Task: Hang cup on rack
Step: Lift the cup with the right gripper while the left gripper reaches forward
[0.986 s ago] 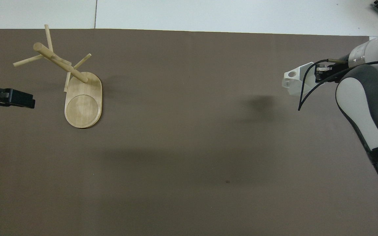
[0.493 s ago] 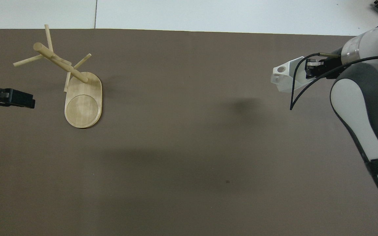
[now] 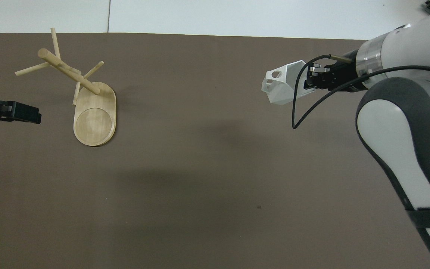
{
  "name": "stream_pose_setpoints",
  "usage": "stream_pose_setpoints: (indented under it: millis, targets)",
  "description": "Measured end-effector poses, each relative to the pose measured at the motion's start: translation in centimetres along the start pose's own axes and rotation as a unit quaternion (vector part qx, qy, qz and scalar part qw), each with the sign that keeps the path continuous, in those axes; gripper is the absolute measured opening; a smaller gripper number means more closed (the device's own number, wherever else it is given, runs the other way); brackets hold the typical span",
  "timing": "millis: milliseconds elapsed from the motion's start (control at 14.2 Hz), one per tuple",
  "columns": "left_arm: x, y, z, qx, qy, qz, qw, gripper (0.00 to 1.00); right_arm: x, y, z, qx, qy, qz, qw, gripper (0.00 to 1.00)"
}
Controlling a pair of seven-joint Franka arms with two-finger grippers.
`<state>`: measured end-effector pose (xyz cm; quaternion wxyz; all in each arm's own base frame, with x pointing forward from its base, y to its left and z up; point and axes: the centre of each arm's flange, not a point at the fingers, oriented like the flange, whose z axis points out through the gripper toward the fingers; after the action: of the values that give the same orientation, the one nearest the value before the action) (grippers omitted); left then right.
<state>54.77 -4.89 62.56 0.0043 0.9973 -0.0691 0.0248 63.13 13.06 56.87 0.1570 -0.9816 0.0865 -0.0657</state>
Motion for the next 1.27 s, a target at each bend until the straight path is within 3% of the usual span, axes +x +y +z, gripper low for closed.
stream_pose_setpoints:
  millis: [423,775,1057,1268]
  targets:
    - [0.0,2.5,0.2,-0.002,-0.003,0.023,1.0,1.0,-3.6,-9.2,0.7,0.063,0.018,-0.031,0.997,0.04]
    - [-0.8,3.5,1.0,-0.002,-0.027,0.02,0.999,1.0,-4.5,-12.1,0.4,0.177,-0.009,0.028,0.984,0.04]
    - [-1.7,3.0,1.5,0.001,-0.048,-0.063,0.997,1.0,-5.2,-13.6,0.5,0.216,-0.015,0.039,0.976,0.04]
    - [-2.8,3.7,2.1,0.005,-0.076,-0.163,0.984,1.0,-6.4,-15.6,1.0,0.244,-0.019,0.043,0.969,0.04]
